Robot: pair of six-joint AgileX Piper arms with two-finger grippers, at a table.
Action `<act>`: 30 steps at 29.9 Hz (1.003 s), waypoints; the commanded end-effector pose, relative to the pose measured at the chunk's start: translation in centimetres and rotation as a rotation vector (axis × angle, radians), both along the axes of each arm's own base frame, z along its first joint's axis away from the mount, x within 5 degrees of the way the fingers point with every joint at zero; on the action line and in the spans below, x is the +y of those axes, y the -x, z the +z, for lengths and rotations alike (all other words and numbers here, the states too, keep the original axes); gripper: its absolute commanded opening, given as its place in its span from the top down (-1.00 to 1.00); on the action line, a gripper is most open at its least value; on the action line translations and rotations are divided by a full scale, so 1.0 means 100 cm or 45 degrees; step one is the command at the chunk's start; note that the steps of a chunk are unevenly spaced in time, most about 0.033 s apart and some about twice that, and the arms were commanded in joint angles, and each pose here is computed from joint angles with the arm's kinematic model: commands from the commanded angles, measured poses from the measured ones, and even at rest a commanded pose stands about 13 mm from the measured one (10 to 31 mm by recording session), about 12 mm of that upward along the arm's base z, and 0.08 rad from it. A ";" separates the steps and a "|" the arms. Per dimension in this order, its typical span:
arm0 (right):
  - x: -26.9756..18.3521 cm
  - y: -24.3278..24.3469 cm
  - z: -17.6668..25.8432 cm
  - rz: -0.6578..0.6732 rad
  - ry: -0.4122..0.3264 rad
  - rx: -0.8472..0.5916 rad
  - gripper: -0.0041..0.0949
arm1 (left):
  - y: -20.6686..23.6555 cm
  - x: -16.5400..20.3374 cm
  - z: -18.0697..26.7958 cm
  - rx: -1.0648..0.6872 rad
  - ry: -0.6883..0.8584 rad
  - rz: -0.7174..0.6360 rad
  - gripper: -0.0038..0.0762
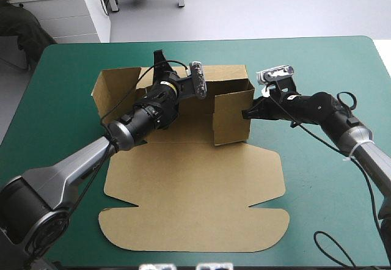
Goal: Fold the box
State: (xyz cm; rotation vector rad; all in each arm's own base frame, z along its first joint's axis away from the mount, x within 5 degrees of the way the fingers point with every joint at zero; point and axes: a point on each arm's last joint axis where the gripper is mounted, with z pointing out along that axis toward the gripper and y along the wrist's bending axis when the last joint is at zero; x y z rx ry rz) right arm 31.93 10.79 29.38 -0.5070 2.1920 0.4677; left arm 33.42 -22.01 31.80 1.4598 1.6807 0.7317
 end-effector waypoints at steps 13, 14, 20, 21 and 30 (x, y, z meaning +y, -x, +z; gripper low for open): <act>0.004 0.019 0.027 0.232 0.035 -0.109 0.23 | 0.016 0.004 -0.027 0.182 0.037 0.061 0.92; 0.004 0.021 0.026 0.257 0.041 -0.101 0.15 | 0.016 0.004 -0.027 0.183 0.036 0.063 0.92; 0.006 0.025 0.025 0.316 0.043 -0.065 -0.03 | 0.016 0.004 -0.027 0.183 0.036 0.063 0.92; 0.006 0.025 0.025 0.316 0.043 -0.065 -0.06 | 0.016 0.004 -0.027 0.183 0.036 0.063 0.92; 0.022 0.010 0.010 0.276 0.015 -0.090 -0.41 | 0.024 -0.007 -0.027 0.187 0.019 0.004 0.92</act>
